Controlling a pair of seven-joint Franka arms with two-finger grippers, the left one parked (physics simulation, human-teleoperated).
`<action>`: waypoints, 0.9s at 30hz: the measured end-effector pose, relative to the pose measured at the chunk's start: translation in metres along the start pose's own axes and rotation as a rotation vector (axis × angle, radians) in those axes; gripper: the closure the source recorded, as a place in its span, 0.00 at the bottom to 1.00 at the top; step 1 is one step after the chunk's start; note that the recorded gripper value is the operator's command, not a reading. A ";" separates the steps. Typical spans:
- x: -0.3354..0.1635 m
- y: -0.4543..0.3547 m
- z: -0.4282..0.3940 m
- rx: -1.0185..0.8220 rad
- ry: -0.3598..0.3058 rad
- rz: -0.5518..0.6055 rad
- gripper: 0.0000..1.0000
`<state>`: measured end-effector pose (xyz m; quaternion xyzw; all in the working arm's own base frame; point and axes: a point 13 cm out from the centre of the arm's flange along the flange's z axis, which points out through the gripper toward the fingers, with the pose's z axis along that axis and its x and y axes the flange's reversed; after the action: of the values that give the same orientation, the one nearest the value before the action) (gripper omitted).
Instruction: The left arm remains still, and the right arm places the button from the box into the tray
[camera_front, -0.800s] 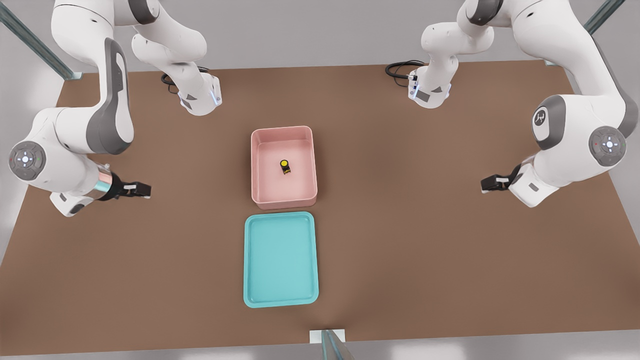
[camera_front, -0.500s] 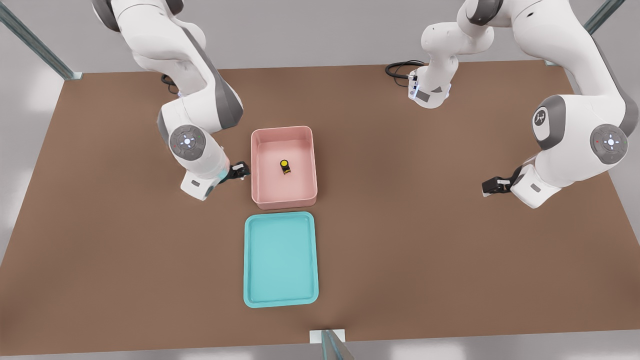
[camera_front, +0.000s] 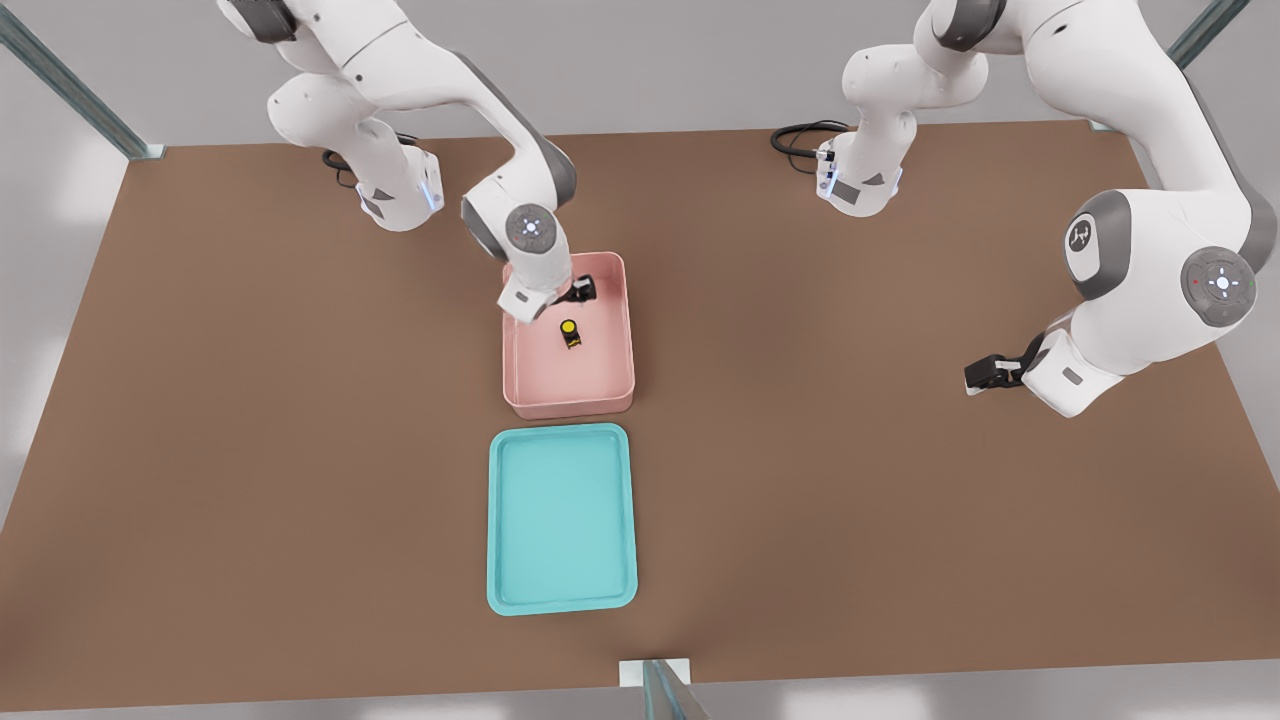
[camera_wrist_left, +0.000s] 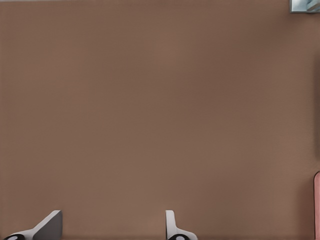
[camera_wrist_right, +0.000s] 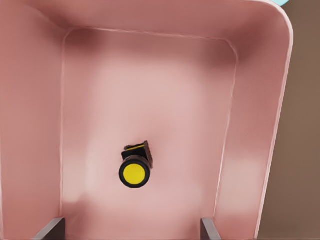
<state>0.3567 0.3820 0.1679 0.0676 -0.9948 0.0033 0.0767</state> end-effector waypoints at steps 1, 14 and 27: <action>0.003 0.004 0.014 0.002 0.000 0.016 0.00; -0.020 0.013 0.073 -0.055 -0.079 0.248 0.00; -0.024 0.009 0.080 -0.073 -0.105 0.355 0.00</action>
<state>0.3663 0.3923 0.0851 -0.1118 -0.9931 -0.0227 0.0255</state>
